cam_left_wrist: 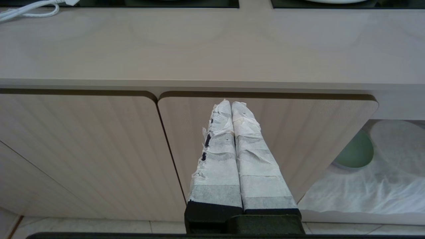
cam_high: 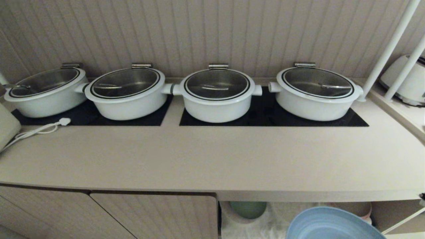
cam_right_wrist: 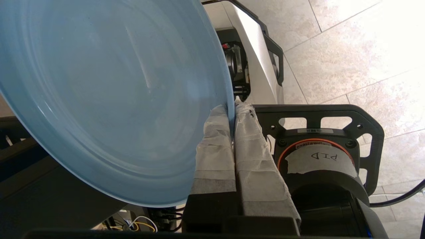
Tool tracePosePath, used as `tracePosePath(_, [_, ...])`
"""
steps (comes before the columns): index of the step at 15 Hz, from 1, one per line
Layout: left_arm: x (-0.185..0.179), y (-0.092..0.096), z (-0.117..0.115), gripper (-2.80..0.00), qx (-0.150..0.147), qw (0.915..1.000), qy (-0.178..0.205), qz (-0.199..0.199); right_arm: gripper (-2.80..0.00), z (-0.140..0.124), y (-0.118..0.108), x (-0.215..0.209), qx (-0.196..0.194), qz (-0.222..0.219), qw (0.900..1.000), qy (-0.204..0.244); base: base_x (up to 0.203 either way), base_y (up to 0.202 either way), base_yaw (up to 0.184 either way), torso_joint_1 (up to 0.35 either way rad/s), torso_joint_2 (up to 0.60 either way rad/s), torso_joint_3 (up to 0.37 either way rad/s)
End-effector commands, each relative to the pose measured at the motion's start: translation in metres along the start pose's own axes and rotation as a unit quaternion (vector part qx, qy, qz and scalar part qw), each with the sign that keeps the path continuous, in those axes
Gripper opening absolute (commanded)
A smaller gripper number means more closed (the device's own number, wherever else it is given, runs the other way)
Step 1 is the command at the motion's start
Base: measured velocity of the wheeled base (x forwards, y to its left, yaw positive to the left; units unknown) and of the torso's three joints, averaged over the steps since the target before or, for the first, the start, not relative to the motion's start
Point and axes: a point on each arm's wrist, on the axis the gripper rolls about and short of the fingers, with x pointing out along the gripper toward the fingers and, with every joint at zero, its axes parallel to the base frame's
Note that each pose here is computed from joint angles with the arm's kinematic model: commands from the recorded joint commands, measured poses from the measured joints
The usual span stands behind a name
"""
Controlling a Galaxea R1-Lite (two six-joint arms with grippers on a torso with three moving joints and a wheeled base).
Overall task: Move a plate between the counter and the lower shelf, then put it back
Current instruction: Put the plate in the cupboard
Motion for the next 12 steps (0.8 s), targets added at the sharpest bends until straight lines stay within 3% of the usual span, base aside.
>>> tracePosePath(1, [0.0,0.0,-0.0001,-2.8,-0.001,1.0,0.0,0.0,-2.8,-0.0026,-0.0012,-0.0015,0.001,0.002,1.0,-0.002,0.0,0.0,0.0,0.0,0.0,0.0])
tracePosePath(12, [0.0,0.0,-0.0001,-2.8,0.0,1.0,0.0,0.0,-2.8,-0.0091,-0.0046,-0.004,0.004,0.006,1.0,-0.009,0.0,0.0,0.0,0.0,0.0,0.0])
